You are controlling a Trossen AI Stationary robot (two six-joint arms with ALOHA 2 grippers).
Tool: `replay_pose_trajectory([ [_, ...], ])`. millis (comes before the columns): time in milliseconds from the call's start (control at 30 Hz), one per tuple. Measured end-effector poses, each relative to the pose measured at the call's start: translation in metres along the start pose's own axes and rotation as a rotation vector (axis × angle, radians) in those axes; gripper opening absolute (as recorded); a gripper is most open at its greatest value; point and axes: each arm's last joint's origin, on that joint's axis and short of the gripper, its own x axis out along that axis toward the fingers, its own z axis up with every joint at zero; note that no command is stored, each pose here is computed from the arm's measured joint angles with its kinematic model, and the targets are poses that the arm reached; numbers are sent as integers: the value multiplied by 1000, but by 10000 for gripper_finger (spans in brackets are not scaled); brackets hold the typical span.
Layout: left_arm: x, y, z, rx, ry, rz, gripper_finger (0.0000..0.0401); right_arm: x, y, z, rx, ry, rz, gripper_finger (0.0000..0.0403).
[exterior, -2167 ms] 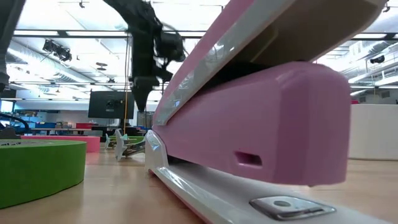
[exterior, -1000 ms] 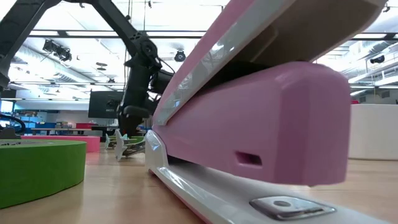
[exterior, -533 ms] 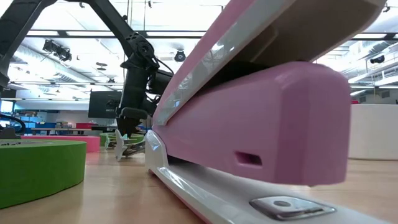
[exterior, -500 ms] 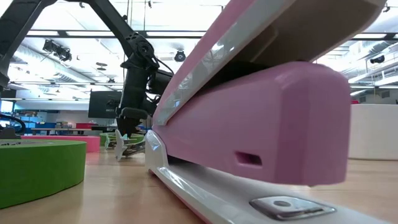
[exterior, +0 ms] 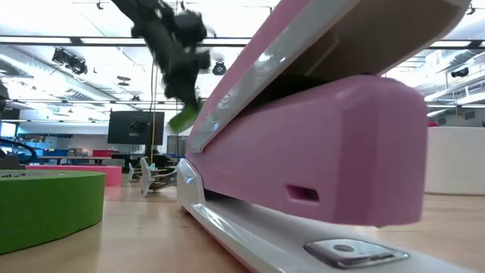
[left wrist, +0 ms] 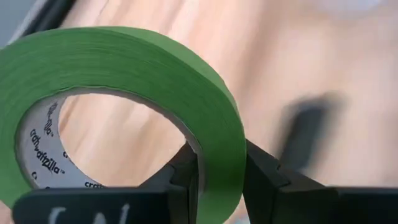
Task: Pick and place Stapler, Stapler remover, tape
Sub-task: Put the top green tape into the top transparent bin
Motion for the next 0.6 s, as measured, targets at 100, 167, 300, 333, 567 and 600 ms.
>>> replay_pose_trajectory([
  [100, -35, -19, 16, 87, -239, -202, 86, 0, 1, 5, -4, -53, 9, 217],
  [167, -54, -30, 23, 132, -366, -289, 86, 0, 1, 8, -5, -85, 14, 217],
  [300, -73, -48, 35, 204, -536, -404, 86, 2, 3, 17, -2, -171, 6, 217],
  [333, -74, -52, 36, 220, -558, -428, 86, 3, 3, 19, -5, -191, 1, 217],
  [567, -70, -80, 43, 308, -631, -520, 86, 21, 10, 30, -25, -330, -10, 217],
  [600, -69, -84, 44, 321, -649, -528, 86, 24, 11, 31, -27, -341, -13, 217],
])
